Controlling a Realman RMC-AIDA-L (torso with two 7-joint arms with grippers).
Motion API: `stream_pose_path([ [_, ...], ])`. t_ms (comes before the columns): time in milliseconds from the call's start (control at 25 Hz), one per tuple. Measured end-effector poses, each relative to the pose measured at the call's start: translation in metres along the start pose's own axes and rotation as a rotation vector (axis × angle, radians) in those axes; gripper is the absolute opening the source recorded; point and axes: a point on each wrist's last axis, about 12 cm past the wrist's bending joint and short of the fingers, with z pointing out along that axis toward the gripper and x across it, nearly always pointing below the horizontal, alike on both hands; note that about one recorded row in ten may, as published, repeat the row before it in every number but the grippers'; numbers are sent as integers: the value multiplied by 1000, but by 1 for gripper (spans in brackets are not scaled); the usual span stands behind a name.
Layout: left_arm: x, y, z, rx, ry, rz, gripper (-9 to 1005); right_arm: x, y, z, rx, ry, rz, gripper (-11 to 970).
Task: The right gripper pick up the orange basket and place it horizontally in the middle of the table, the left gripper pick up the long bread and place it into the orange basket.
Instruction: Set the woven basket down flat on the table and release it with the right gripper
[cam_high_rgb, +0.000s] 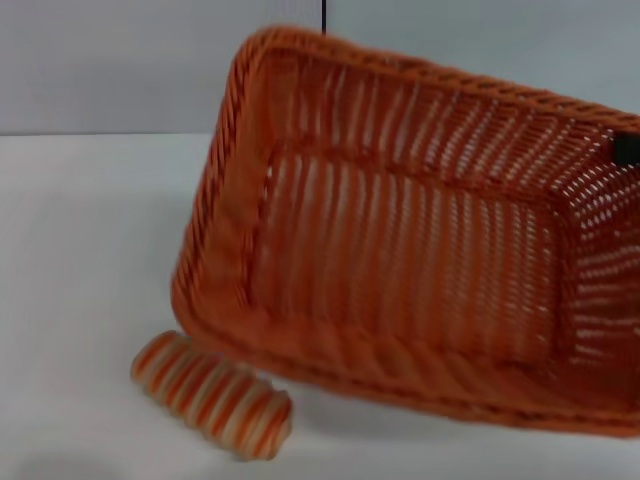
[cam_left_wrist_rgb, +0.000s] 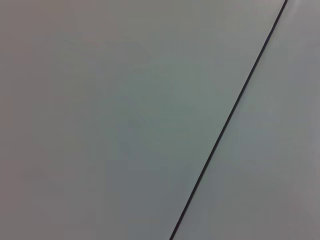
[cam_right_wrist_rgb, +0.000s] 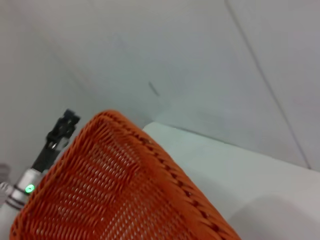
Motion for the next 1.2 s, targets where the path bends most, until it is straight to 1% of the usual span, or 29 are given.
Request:
stream_pose_path([
  [160, 0, 0, 0, -1, 0, 0, 796, 0, 4, -5, 8, 46, -20, 234],
  [360, 0, 0, 0, -1, 1, -1, 796, 12, -2, -3, 72, 180, -15, 245],
  [480, 0, 0, -2, -4, 4, -2, 796, 22, -7, 4, 97, 240, -30, 251],
  [880, 3, -2, -1, 7, 10, -9, 796, 28, -17, 6, 175, 233, -42, 273],
  [1200, 3, -3, -1, 6, 12, -12, 797, 28, -24, 24, 172, 211, -109, 291],
])
